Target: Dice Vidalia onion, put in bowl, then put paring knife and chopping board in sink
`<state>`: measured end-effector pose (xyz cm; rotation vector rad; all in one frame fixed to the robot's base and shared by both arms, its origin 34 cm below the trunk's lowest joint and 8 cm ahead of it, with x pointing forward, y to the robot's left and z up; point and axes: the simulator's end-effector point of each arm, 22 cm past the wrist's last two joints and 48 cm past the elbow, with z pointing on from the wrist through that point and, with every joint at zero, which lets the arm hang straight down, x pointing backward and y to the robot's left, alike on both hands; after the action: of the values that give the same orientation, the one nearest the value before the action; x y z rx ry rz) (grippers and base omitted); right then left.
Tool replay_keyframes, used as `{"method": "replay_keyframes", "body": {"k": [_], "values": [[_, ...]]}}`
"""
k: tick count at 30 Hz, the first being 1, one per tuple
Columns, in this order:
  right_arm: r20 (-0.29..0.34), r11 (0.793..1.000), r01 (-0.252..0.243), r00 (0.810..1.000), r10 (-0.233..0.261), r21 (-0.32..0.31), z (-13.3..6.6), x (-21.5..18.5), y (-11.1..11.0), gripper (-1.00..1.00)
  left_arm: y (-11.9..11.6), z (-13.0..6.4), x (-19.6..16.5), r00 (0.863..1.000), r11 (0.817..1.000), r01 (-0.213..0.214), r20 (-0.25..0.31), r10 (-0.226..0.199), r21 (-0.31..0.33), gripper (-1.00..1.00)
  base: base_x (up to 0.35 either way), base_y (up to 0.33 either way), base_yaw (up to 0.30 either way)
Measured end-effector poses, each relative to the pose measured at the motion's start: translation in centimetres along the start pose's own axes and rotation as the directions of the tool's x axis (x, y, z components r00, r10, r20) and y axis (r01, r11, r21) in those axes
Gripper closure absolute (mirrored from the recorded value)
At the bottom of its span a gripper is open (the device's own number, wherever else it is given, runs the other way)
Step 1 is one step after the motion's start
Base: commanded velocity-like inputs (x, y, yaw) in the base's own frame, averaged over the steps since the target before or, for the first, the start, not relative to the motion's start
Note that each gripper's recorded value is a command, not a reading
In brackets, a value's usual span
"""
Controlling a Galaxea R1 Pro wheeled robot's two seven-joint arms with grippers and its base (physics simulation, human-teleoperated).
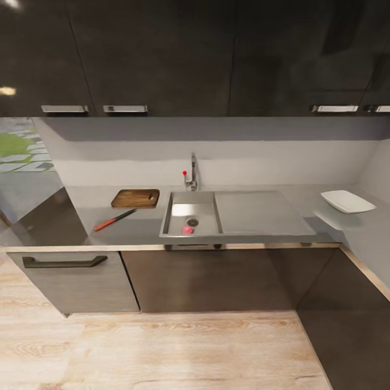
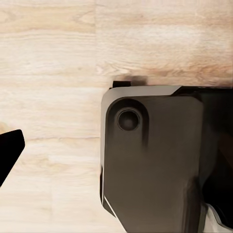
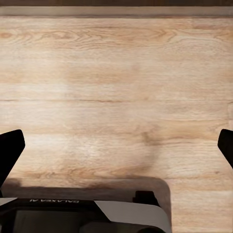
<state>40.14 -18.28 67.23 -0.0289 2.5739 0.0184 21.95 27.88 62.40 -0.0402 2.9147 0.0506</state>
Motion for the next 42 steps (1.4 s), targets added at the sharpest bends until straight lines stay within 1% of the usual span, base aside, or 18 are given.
{"method": "replay_keyframes", "body": {"k": [7,13,15,16,20,21,23,24,25,26,28,31,32,33,34,37,40,42], "values": [[0.006,1.0,-0.002,1.0,0.002,0.002,0.0,-0.2,-0.1,-1.0,-0.1,0.0,-0.3,1.0,1.0,0.001,0.008,-0.001,0.001,-1.0,0.0,0.0,0.06],[0.006,1.0,-0.003,1.0,0.003,0.003,0.0,-0.3,-0.2,-1.0,-0.1,0.0,-2.8,0.998,1.0,0.001,0.055,-0.001,0.0,-1.0,0.0,0.0,0.005],[0.006,1.0,-0.004,1.0,0.003,0.004,0.0,-0.3,-0.3,-1.0,-0.1,-0.1,-4.8,0.996,1.0,0.001,0.09,-0.001,-0.001,-1.0,0.0,0.0,0.001],[0.006,1.0,-0.004,1.0,0.004,0.005,0.0,-0.3,-0.3,-1.0,-0.1,-0.3,-7.0,0.993,1.0,0.001,0.115,-0.001,0.0,-1.0,0.0,0.0,0.0],[0.006,1.0,-0.005,1.0,0.005,0.008,0.0,-0.3,-0.5,-1.0,-0.3,-1.1,-11.4,0.993,1.0,-0.001,0.122,0.0,0.005,-1.0,0.0,0.0,0.0],[0.006,1.0,-0.005,1.0,0.005,0.009,0.0,-0.3,-0.5,-1.0,-0.6,-1.9,-13.5,0.994,1.0,-0.003,0.105,0.002,0.011,-1.0,0.0,0.0,0.0],[0.006,1.0,-0.005,1.0,0.005,0.009,0.0,-0.3,-0.5,-1.0,-0.9,-2.9,-15.7,0.994,1.0,-0.004,0.11,0.002,0.017,-1.0,0.0,0.0,0.0],[0.006,1.0,-0.005,1.0,0.005,0.01,0.0,-0.3,-0.6,-1.0,-1.0,-3.5,-17.1,0.993,1.0,-0.005,0.119,0.002,0.02,-1.0,0.0,0.0,0.0],[0.006,1.0,-0.005,1.0,0.005,0.01,0.0,-0.3,-0.6,-1.0,-1.4,-5.3,-20.5,0.988,1.0,-0.007,0.154,0.003,0.027,-1.0,0.0,0.0,0.0],[0.006,1.0,-0.005,1.0,0.005,0.011,0.0,-0.3,-0.6,-1.0,-1.8,-6.4,-22.2,0.984,0.999,-0.007,0.177,0.001,0.033,-1.0,0.0,0.0,0.0],[0.006,1.0,-0.005,1.0,0.005,0.011,0.0,-0.3,-0.6,-1.0,-2.2,-7.3,-23.4,0.982,0.999,-0.006,0.191,-0.002,0.04,-1.0,0.0,0.0,0.0],[0.006,1.0,-0.005,1.0,0.005,0.011,0.0,-0.3,-0.6,-1.0,-3.5,-10.0,-26.8,0.975,0.998,-0.006,0.222,-0.008,0.062,-1.0,0.0,0.0,0.0],[0.006,1.0,-0.005,1.0,0.005,0.011,0.0,-0.3,-0.6,-1.0,-4.2,-10.9,-28.1,0.972,0.997,-0.012,0.236,-0.005,0.072,-1.0,0.0,0.0,0.0],[0.006,1.0,-0.005,1.0,0.005,0.011,0.0,-0.3,-0.7,-1.0,-5.7,-12.5,-30.5,0.966,0.995,-0.033,0.259,0.008,0.093,-1.0,0.0,0.0,0.0],[0.006,1.0,-0.005,1.0,0.005,0.011,0.0,-0.3,-0.6,-1.0,-6.1,-13.0,-31.3,0.963,0.995,-0.041,0.27,0.014,0.095,-1.0,0.0,0.0,0.0],[0.006,1.0,-0.005,1.0,0.004,0.011,0.0,-0.3,-0.7,-1.0,-7.6,-15.0,-36.1,0.947,0.991,-0.073,0.32,0.035,0.108,-1.0,0.0,0.0,0.0],[0.006,1.0,-0.004,1.0,0.004,0.012,0.0,-0.3,-0.7,-1.0,-8.3,-16.4,-39.2,0.941,0.99,-0.088,0.335,0.045,0.113,-1.0,0.0,0.0,-0.017],[0.006,1.0,-0.004,1.0,0.004,0.012,0.0,-0.3,-0.8,-1.0,-9.4,-17.9,-41.8,0.937,0.988,-0.093,0.347,0.043,0.127,-1.0,0.0,0.0,-0.075]]}}
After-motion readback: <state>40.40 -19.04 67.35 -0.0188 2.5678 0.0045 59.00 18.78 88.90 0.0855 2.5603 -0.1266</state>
